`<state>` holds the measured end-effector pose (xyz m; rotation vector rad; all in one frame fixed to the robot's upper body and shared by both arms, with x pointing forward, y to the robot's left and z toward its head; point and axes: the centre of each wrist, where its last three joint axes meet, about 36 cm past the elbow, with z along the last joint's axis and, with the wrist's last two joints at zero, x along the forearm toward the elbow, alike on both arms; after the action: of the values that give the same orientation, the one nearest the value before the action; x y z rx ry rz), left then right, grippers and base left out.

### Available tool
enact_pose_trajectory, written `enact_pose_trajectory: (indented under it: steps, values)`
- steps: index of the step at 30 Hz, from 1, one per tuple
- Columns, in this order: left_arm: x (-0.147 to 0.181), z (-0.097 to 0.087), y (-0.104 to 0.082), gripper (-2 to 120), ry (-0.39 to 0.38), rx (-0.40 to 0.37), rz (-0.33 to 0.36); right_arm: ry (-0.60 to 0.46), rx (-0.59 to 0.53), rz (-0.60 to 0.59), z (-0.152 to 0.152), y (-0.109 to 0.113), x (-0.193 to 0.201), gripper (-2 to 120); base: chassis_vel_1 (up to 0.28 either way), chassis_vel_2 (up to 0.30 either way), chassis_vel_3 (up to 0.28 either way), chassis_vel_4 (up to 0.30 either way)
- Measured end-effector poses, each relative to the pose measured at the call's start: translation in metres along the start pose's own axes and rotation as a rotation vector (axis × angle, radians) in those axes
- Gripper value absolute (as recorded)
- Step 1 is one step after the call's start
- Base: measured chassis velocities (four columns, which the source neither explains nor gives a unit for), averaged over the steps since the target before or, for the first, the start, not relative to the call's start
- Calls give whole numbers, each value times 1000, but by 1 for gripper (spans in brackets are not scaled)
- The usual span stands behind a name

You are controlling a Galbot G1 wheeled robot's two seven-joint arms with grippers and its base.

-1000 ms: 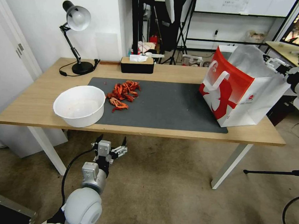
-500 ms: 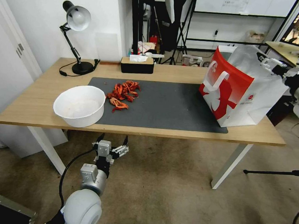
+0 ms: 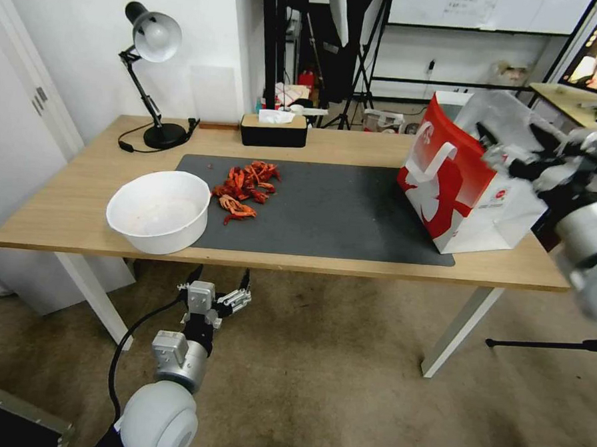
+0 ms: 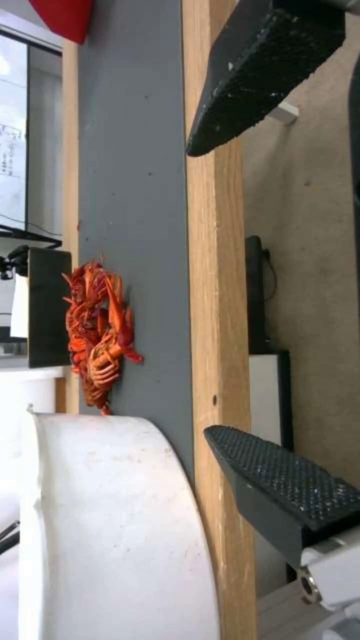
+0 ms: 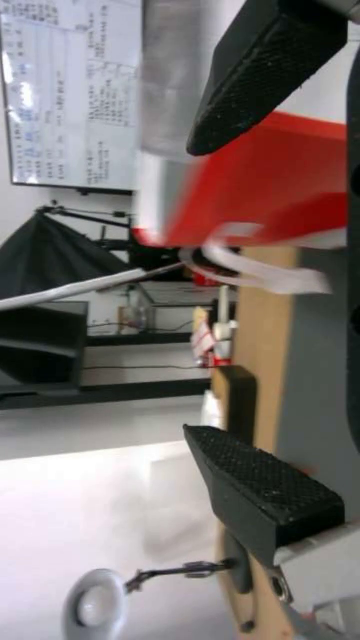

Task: Close the takeout container lid, then place the container into the takeout bag.

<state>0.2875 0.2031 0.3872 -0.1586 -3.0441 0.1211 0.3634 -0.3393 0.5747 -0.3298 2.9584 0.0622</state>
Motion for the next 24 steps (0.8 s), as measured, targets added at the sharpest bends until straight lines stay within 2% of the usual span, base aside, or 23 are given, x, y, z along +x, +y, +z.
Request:
enact_pose_trajectory:
  steps: [6,7,10,11,14,19,24]
  values:
    - [1,2,1,100,-18,9,4,17,-33,54,70,30,52,100,0,0,0,0]
    - [1,2,1,100,-18,9,4,17,-33,54,70,30,52,100,0,0,0,0]
    - [2,7,1,100,-22,15,8,32,-40,95,109,43,80,100,0,0,0,0]
    - [2,7,1,100,-22,15,8,32,-40,95,109,43,80,100,0,0,0,0]
    - [2,11,1,100,-21,21,9,67,-57,127,140,53,107,100,0,0,0,0]
    - [3,16,1,100,-8,22,10,98,-80,152,165,62,127,100,0,0,0,0]
    - [2,20,0,100,-6,26,9,108,-93,163,176,67,129,100,0,0,0,0]
